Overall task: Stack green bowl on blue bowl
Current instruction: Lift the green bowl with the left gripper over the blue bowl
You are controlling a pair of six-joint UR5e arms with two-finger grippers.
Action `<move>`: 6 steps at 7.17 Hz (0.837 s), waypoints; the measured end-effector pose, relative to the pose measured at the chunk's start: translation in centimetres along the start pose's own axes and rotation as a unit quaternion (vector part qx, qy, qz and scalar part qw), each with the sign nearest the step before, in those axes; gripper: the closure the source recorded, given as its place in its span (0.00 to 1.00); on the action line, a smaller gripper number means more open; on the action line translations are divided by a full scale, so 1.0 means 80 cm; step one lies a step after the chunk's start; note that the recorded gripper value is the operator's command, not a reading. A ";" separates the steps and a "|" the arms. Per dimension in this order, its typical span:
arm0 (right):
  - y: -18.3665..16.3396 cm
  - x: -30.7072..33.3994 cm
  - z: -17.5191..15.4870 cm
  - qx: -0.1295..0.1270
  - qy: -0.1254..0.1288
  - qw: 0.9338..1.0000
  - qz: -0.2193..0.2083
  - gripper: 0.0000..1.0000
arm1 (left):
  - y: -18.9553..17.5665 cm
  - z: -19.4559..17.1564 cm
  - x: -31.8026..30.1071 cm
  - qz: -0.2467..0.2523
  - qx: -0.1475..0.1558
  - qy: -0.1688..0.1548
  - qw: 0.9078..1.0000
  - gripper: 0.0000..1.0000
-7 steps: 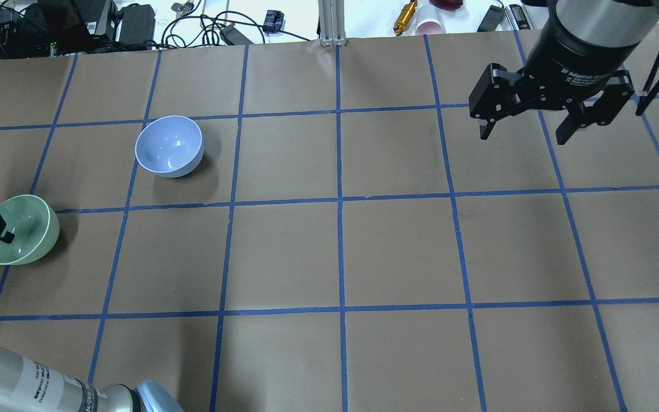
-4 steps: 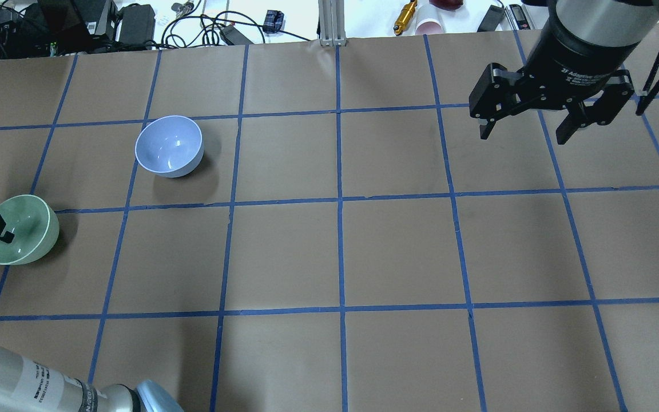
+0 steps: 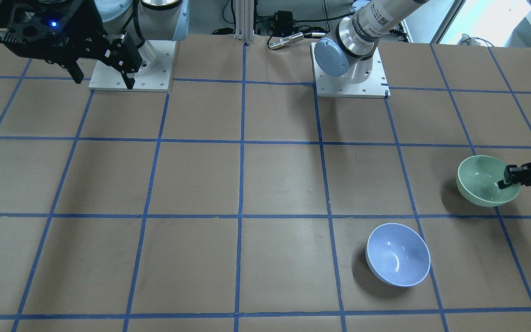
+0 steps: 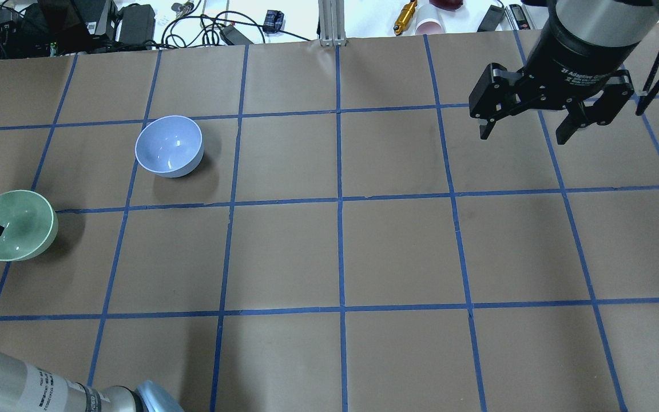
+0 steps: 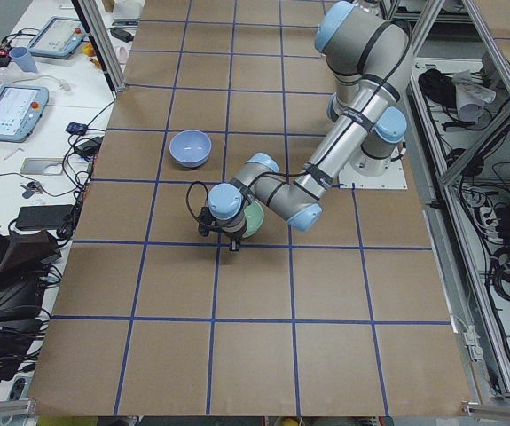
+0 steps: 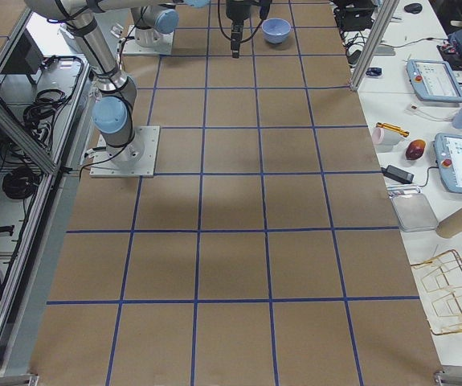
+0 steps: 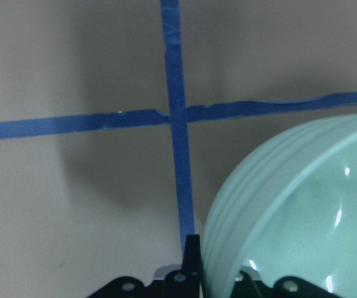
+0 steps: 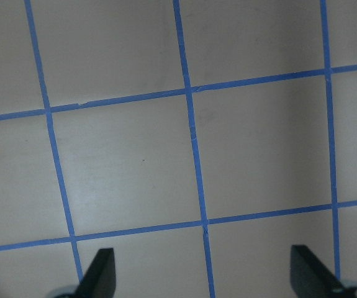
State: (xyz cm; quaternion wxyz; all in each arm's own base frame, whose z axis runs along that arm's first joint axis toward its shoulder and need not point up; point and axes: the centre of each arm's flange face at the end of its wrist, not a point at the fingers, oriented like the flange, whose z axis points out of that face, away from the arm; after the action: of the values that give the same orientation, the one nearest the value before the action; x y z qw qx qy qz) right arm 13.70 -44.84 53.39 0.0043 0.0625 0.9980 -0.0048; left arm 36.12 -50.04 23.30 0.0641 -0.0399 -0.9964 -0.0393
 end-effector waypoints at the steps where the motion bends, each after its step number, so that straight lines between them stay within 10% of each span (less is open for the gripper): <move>1: 0.000 0.000 0.000 0.000 0.000 1.000 0.000 0.00 | 0.003 -0.021 0.013 0.000 0.001 0.002 1.000 1.00; 6: 0.000 0.000 0.000 0.000 0.000 1.000 0.000 0.00 | -0.090 -0.131 0.211 -0.027 0.016 0.020 0.999 1.00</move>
State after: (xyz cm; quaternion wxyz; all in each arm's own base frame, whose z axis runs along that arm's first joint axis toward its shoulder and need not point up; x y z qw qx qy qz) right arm 13.70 -44.84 53.42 0.0043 0.0625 0.9980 -0.0050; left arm 20.10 -56.76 35.32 0.0833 -0.0117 -0.9961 -0.0259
